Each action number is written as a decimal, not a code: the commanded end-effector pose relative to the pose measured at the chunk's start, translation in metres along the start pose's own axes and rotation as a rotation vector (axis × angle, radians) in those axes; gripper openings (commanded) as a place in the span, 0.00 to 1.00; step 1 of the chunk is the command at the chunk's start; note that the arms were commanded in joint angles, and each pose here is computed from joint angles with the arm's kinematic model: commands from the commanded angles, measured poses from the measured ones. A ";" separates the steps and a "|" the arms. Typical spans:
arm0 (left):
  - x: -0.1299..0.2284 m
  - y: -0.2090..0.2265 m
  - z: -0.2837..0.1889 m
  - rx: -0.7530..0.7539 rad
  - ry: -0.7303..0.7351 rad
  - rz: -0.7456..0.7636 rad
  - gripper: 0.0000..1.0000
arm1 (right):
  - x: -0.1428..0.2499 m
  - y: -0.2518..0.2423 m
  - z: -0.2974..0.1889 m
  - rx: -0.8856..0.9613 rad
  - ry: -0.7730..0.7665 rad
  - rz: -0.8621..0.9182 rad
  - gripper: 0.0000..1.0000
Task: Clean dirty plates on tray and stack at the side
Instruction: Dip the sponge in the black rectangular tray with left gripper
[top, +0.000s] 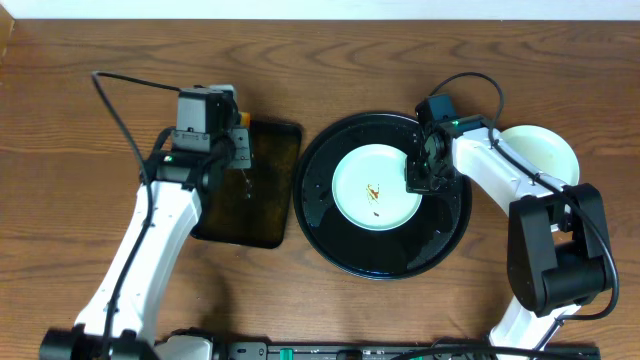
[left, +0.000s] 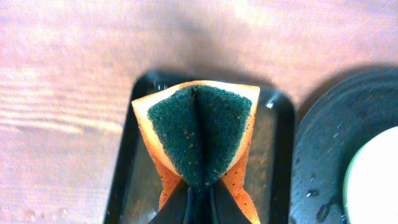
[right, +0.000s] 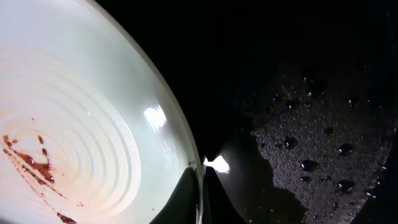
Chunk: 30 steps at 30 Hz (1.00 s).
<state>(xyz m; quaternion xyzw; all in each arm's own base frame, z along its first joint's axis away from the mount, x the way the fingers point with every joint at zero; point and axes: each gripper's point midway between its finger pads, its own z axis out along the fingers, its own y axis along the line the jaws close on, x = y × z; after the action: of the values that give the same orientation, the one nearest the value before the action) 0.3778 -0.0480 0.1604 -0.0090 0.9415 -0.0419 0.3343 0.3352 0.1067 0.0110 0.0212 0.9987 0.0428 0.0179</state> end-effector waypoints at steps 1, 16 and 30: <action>-0.022 0.001 -0.026 -0.004 -0.109 -0.013 0.07 | -0.001 -0.004 -0.005 0.026 -0.020 -0.023 0.01; -0.046 -0.002 -0.064 0.016 -0.245 -0.009 0.07 | -0.002 -0.007 -0.005 0.039 -0.025 -0.022 0.01; -0.046 -0.002 -0.064 0.016 -0.245 -0.009 0.08 | -0.002 -0.007 -0.005 0.039 -0.025 -0.021 0.01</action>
<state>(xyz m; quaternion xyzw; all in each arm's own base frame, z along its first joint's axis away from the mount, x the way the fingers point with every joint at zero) 0.3723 -0.0473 0.2305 -0.0089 0.8988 -0.0559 0.4347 0.3354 0.1058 0.0109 0.0213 0.9988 0.0403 0.0187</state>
